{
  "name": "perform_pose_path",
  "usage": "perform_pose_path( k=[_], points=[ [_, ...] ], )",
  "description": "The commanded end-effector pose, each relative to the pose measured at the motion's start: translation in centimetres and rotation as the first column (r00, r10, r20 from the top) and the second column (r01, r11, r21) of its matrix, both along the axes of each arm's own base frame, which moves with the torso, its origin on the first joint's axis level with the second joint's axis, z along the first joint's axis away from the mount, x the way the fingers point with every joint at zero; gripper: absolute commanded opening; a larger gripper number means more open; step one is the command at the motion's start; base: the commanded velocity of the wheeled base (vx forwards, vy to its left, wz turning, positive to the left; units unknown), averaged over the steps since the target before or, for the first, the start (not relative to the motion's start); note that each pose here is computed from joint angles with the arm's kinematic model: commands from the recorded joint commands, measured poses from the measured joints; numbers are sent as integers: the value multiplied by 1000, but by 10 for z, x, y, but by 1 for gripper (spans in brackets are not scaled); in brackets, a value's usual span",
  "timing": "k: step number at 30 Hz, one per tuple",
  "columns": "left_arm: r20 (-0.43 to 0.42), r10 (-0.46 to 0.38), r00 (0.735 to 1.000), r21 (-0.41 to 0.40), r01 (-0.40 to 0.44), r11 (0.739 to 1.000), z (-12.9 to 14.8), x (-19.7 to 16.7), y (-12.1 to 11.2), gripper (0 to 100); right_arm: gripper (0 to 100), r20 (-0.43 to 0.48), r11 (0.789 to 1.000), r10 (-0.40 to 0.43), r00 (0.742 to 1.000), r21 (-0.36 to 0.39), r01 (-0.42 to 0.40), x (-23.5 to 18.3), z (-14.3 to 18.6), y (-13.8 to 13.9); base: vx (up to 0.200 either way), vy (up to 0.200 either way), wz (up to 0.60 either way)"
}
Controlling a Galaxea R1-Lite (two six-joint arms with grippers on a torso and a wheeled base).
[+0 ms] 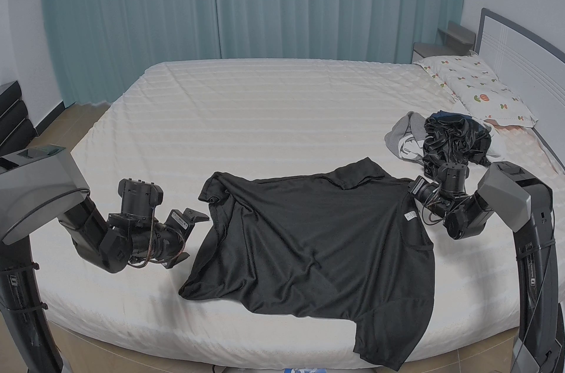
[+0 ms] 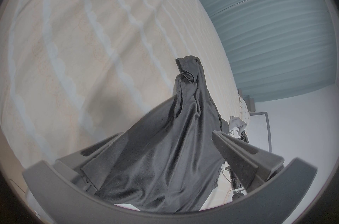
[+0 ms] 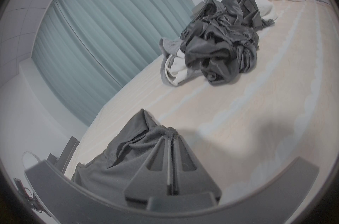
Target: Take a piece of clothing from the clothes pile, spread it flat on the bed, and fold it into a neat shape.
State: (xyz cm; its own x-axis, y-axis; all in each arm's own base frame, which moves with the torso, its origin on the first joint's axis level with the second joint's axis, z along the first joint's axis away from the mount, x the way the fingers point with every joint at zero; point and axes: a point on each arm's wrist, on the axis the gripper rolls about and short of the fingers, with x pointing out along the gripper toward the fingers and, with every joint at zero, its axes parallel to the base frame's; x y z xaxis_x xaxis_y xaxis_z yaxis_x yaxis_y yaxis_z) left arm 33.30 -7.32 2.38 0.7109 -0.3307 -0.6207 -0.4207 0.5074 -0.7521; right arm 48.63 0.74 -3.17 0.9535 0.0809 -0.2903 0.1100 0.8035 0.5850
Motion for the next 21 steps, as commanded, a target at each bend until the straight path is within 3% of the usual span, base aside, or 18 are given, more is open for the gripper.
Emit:
perform_pose_path(
  k=[1,10,16,21],
  points=[
    [-42,-6,999,4,6,1000,-10,-17,1,100,100,49,1000,-16,999,-9,16,7,10,-8,0,0,0],
    [-49,-7,999,7,7,1000,-13,-27,3,100,100,27,1000,-12,1000,5,12,-43,35,-12,0,0,0],
    [-47,-21,999,12,21,1000,-14,-35,2,100,100,-99,1000,5,995,15,-3,-101,45,-10,0,0,0],
    [-39,-53,998,20,54,998,-14,-52,-3,100,100,-243,992,120,963,75,-105,-173,47,-4,0,0,0]
  ],
)
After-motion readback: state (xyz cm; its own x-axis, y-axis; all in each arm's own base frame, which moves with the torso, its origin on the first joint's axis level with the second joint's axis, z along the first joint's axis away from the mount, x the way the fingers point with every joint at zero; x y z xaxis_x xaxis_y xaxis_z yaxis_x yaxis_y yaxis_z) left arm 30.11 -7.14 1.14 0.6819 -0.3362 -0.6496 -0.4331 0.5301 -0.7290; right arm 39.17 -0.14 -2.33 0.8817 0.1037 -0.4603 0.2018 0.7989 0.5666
